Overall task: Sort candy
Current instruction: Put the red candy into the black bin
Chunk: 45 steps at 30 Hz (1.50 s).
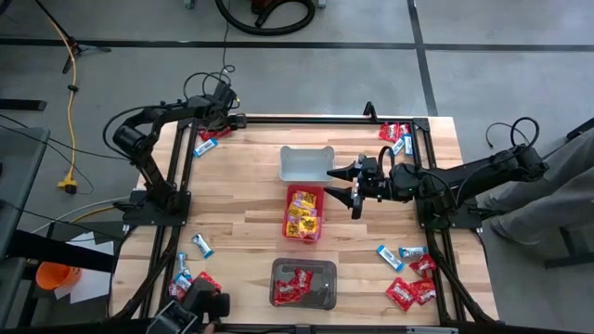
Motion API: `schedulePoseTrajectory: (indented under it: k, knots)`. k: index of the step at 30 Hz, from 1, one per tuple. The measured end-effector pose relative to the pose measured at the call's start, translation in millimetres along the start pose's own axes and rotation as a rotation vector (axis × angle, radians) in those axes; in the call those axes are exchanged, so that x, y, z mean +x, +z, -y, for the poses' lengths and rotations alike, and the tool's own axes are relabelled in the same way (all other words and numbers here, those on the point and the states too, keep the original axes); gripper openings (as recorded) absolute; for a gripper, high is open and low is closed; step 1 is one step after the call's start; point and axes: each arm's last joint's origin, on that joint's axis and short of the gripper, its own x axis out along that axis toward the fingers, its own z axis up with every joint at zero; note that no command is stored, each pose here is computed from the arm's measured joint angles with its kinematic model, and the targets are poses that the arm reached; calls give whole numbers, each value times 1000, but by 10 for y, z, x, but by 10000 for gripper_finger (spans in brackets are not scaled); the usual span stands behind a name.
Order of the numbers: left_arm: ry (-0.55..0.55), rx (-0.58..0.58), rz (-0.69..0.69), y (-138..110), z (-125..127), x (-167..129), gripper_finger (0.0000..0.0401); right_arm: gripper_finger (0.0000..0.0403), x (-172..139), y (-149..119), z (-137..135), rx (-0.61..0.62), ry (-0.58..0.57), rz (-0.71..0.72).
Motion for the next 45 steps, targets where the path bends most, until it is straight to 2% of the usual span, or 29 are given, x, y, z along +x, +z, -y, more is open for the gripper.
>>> schedulePoseTrajectory:
  k: [3,6,14,18,22,27,31,35,40,45]
  knots:
    - [24,-23,10,0,-12,6,181,263,0,-1,0,33,0,-1]
    - [39,-12,8,-9,-33,15,149,264,0,-5,2,51,-2,-6]
    - [29,16,-75,-67,-35,124,16,263,0,-8,0,77,-2,-7]
    - [-32,26,-96,-99,37,108,6,263,-1,-7,-1,99,1,-8]
    - [-97,35,-105,-118,51,-31,1,263,-1,-8,-1,97,3,-9]
    - [-220,71,41,-45,94,-473,0,263,-1,-8,-1,93,3,-9]
    - [-379,156,198,-72,158,-993,0,263,-1,-4,-3,63,6,-6]
    - [-569,284,318,-287,260,-1545,0,263,6,60,1,80,21,52]
    - [-866,509,454,-779,457,-2208,0,263,7,194,11,75,43,174]
    - [-1197,697,532,-1327,610,-2729,0,263,0,250,9,41,58,225]
